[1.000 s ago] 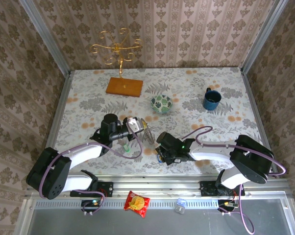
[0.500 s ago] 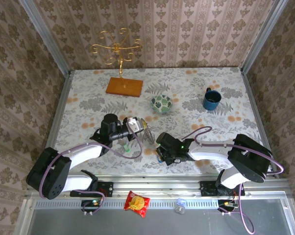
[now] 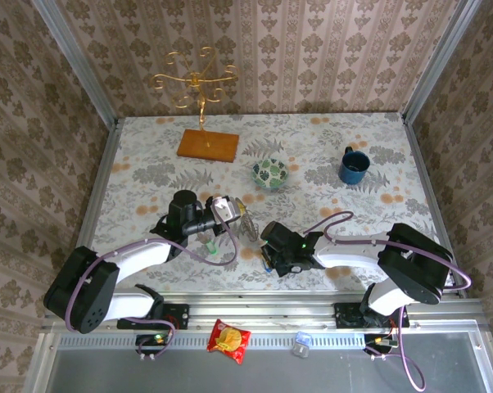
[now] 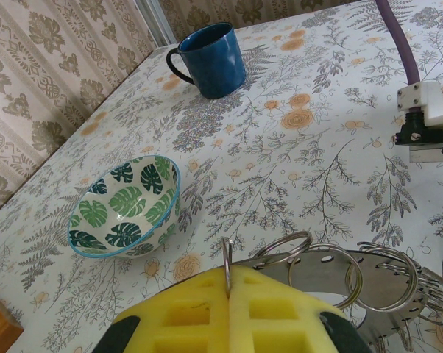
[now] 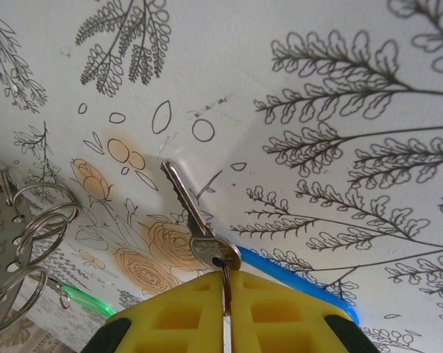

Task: Put the keys on the keyring

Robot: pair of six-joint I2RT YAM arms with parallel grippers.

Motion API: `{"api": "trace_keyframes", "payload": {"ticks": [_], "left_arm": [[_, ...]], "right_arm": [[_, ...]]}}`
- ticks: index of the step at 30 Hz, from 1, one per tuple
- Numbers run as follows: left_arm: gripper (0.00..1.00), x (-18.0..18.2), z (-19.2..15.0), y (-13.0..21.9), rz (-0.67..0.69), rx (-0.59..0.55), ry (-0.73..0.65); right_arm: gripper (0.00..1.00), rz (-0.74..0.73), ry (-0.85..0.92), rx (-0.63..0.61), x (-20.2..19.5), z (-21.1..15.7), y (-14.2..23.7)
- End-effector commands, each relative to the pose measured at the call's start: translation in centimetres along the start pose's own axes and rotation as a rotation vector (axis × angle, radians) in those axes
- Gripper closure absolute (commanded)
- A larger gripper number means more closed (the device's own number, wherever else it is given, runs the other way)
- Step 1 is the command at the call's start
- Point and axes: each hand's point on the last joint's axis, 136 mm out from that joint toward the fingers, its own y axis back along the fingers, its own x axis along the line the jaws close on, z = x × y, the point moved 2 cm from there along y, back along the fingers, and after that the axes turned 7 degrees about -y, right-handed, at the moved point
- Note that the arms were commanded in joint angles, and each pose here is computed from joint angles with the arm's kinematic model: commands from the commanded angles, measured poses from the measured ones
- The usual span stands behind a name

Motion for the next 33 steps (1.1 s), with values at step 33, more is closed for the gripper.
{"api": "trace_keyframes", "payload": {"ticks": [33], "left_arm": [[1.00, -0.3, 1.6, 0.9, -0.024, -0.059, 0.040]], "right_arm": [[1.00, 0.164, 0.951, -0.165, 5.1, 4.4, 13.5]]}}
